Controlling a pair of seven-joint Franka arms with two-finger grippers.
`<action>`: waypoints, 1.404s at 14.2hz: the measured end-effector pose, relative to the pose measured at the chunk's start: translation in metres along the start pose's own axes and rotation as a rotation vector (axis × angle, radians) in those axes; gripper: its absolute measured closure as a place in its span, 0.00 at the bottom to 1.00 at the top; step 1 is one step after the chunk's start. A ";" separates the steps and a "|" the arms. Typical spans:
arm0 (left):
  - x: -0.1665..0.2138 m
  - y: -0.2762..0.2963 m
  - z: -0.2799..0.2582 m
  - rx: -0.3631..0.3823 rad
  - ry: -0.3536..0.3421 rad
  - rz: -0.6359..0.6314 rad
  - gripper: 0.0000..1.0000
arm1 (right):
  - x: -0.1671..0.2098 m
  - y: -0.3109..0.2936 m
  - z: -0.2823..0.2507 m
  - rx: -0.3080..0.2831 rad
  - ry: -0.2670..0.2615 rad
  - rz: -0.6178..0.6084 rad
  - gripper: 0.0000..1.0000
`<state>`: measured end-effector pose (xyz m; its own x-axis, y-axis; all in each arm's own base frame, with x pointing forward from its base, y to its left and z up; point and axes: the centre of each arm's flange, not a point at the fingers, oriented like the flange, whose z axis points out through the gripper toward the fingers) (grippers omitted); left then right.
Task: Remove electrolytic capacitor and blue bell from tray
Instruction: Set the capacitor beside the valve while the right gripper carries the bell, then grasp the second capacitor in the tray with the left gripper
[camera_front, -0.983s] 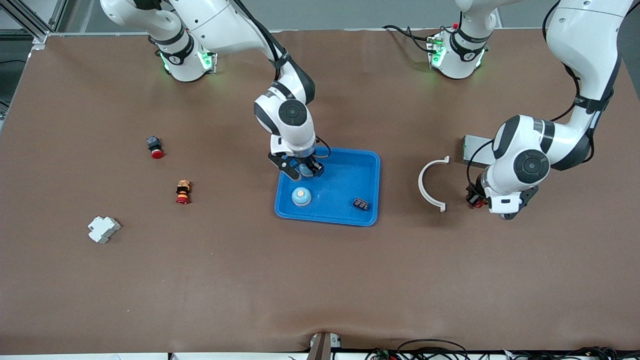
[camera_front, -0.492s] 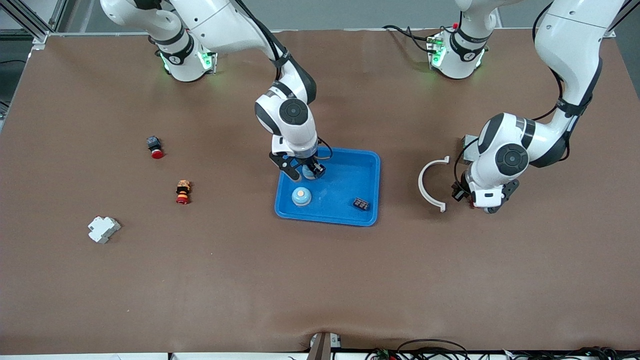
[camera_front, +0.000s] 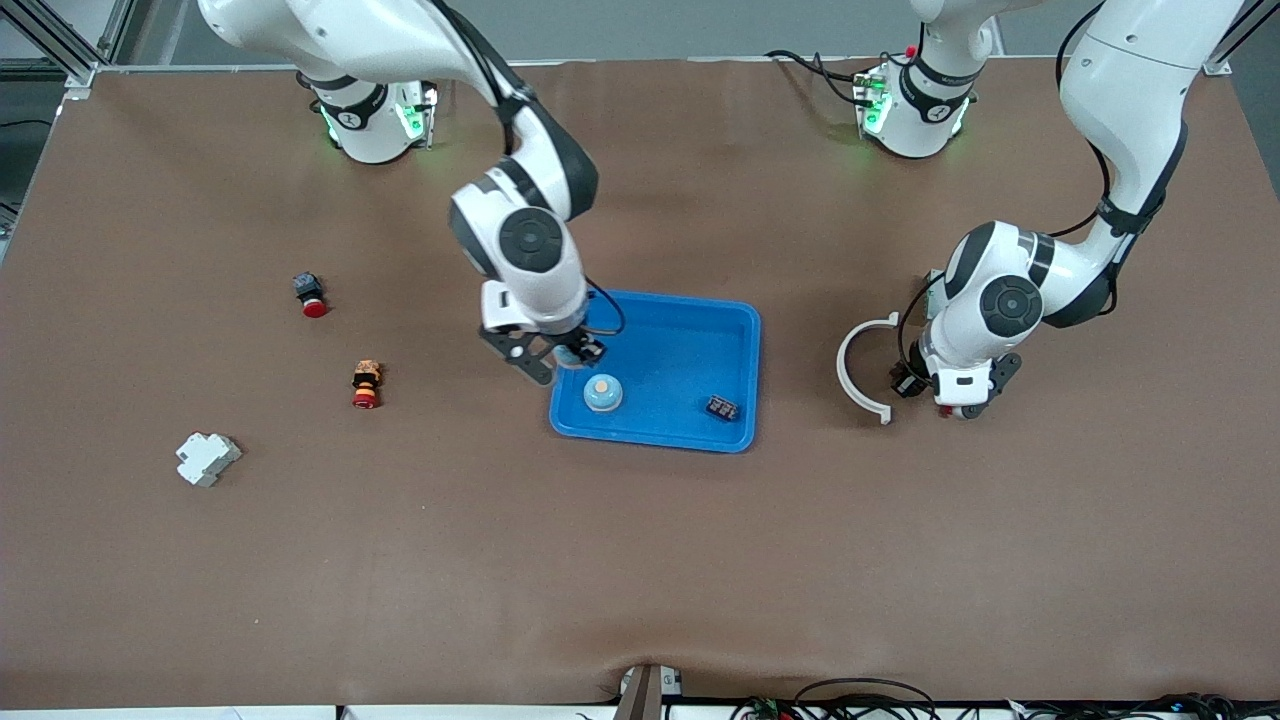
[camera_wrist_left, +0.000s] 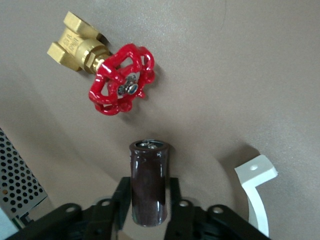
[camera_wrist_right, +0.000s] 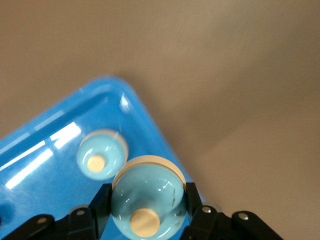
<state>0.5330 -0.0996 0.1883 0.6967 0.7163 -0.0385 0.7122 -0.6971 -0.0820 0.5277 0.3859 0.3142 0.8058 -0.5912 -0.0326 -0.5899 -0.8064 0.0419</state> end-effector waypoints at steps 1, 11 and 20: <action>0.000 0.000 0.000 -0.003 0.001 0.000 0.46 | 0.022 0.014 -0.021 -0.009 -0.007 -0.031 0.37; 0.002 0.034 -0.078 -0.080 0.093 0.021 0.00 | 0.186 0.163 -0.077 -0.009 -0.047 -0.305 0.37; -0.085 0.122 -0.149 -0.172 0.022 -0.090 0.00 | 0.226 0.246 -0.043 0.021 -0.027 -0.432 0.37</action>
<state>0.5731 -0.2498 0.3301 0.6299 0.7765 -0.0166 0.7746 -0.6264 0.0874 0.5668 0.0549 0.3599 0.9776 -0.1988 -0.0685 -0.1994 -0.9799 -0.0014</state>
